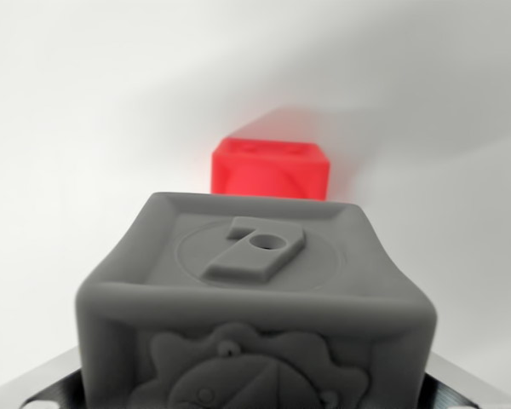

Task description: Destack cube

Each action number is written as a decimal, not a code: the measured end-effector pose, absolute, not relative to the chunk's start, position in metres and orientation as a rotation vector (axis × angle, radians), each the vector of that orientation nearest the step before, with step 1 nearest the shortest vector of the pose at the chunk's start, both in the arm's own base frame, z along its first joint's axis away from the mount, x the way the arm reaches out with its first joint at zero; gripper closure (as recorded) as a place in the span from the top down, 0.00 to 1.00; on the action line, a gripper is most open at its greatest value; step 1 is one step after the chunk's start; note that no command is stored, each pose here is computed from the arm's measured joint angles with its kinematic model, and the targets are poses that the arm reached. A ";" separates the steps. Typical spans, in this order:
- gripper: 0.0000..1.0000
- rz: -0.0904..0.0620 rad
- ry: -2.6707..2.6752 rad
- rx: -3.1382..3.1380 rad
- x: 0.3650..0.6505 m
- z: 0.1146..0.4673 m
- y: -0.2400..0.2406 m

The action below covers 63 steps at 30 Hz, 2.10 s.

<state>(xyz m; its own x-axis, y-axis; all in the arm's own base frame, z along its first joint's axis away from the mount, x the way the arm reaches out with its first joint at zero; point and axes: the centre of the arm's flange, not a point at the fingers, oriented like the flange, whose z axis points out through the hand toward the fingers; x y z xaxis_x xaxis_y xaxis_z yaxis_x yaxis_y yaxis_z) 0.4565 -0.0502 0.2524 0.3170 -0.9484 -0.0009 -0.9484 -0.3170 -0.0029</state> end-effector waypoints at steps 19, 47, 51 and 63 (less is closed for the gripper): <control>0.00 0.005 1.745 -2.615 0.468 0.269 -0.059; 0.00 0.004 1.432 -2.801 0.505 0.252 -0.088; 0.00 0.003 1.391 -2.821 0.510 0.250 -0.092; 0.00 -0.001 1.248 -2.887 0.526 0.242 -0.105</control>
